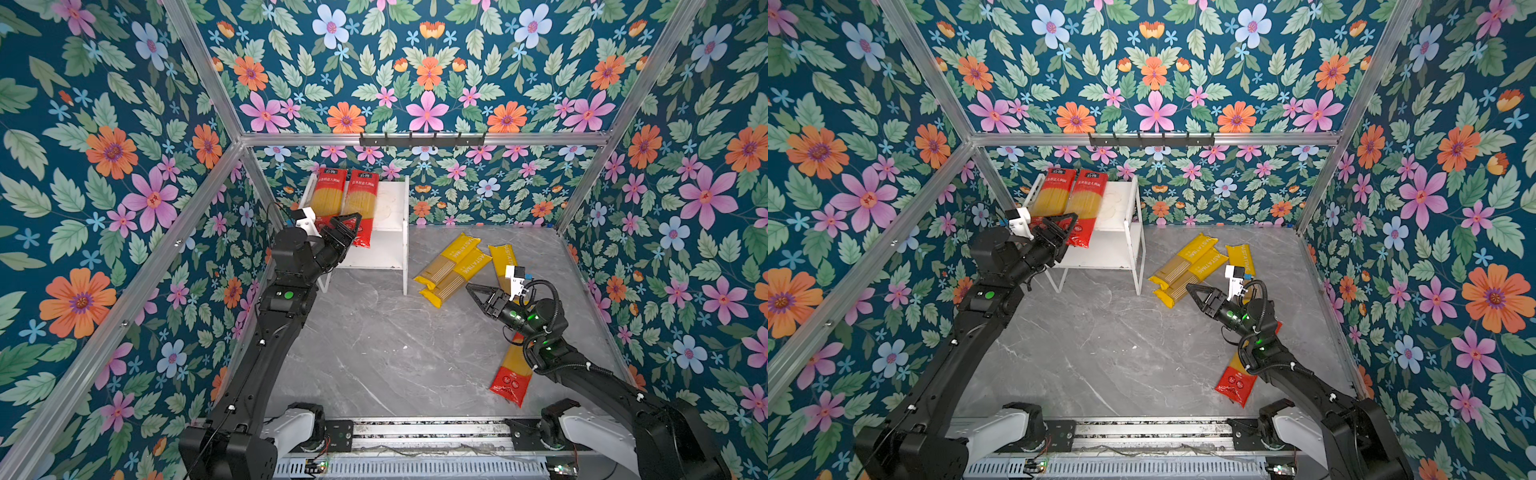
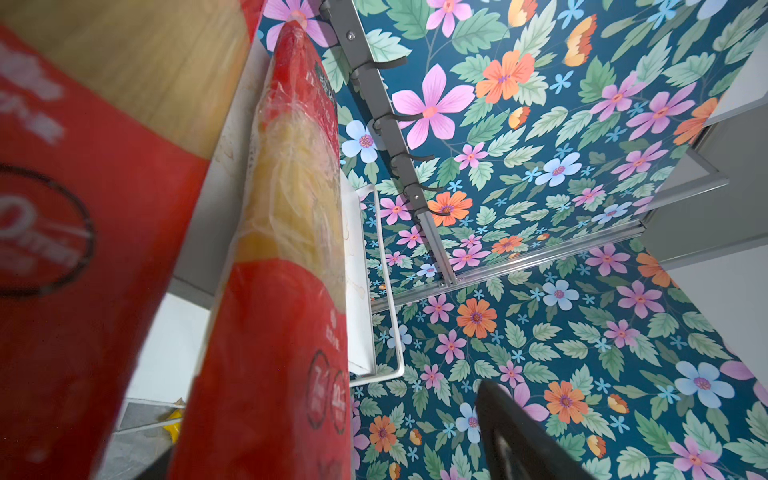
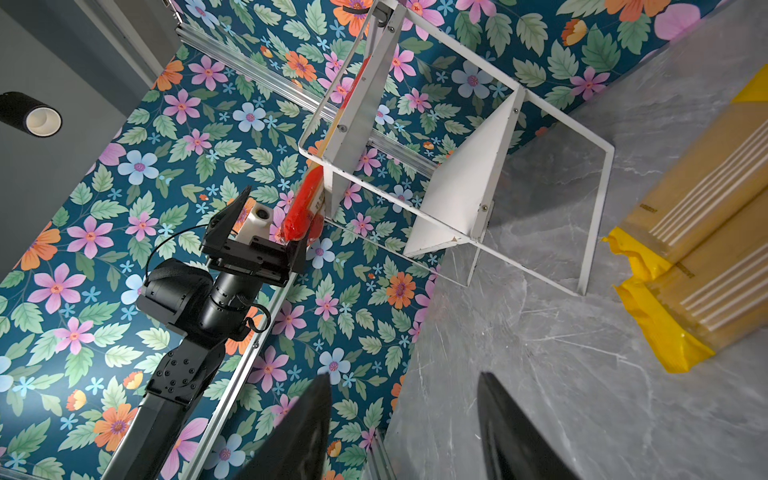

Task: Place and organize the pasta boxes and bags onto the shelf
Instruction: 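Lower the red bag beside the first bag on the shelf with the left gripper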

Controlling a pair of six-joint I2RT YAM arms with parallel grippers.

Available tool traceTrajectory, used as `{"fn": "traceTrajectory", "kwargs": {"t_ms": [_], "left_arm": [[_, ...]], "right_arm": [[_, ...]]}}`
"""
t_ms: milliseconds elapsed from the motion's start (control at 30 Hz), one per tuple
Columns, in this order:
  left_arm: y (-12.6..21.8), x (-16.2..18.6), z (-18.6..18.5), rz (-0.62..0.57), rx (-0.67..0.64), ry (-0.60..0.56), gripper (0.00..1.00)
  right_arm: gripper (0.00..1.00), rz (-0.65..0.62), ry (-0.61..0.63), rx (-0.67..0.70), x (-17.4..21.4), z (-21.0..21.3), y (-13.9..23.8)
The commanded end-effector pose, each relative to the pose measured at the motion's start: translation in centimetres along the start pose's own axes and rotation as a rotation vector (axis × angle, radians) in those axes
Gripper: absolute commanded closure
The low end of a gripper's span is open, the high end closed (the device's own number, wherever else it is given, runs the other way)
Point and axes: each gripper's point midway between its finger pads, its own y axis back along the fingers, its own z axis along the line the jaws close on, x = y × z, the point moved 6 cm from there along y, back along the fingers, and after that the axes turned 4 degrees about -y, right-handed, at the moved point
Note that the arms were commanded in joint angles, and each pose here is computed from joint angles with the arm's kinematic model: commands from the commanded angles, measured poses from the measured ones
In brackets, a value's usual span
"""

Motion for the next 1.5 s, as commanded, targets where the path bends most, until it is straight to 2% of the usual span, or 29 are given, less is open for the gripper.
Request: {"fn": "traceTrajectory", "kwargs": {"t_ms": [0, 167, 433, 567, 700, 833, 1133, 1267, 1367, 1400, 1467], "left_arm": [[0.7, -0.1, -0.3, -0.027, 0.018, 0.003, 0.12], [0.9, 0.7, 0.8, -0.026, 0.027, 0.045, 0.16], [-0.1, 1.6, 1.7, -0.014, 0.027, 0.080, 0.33], [-0.4, 1.6, 2.5, -0.041, 0.024, 0.105, 0.38], [-1.1, 1.2, 2.6, -0.057, 0.023, 0.107, 0.50], [-1.6, 0.7, 2.5, -0.079, 0.024, 0.124, 0.72], [-1.2, 0.2, 2.6, -0.127, 0.011, 0.134, 0.91], [-0.7, -0.1, 3.2, -0.175, -0.017, 0.139, 0.95], [-0.9, -0.1, 3.5, -0.180, -0.017, 0.142, 0.94], [-1.2, 0.0, 3.6, -0.169, -0.015, 0.142, 0.92], [-1.6, 0.1, 3.6, -0.151, 0.001, 0.142, 0.82]], "right_arm": [[0.43, -0.021, 0.023, -0.039, -0.6, 0.9, -0.3], [0.43, -0.004, 0.018, -0.056, -0.9, 1.4, -1.1], [0.44, 0.008, 0.006, -0.062, -0.6, 1.3, -1.8], [0.44, 0.011, 0.004, -0.058, -0.5, 1.1, -1.8], [0.44, 0.013, 0.003, -0.059, -0.4, 1.0, -1.8], [0.44, 0.013, 0.001, -0.061, -0.2, 0.9, -1.6], [0.44, 0.003, 0.015, -0.040, 0.1, 0.7, -0.9], [0.44, 0.004, 0.018, -0.041, 0.1, 0.8, -0.9], [0.44, 0.005, 0.018, -0.040, 0.2, 0.7, -0.8], [0.44, 0.003, 0.017, -0.042, 0.1, 0.7, -0.8], [0.44, 0.003, 0.019, -0.043, 0.2, 0.8, -0.7]]}}
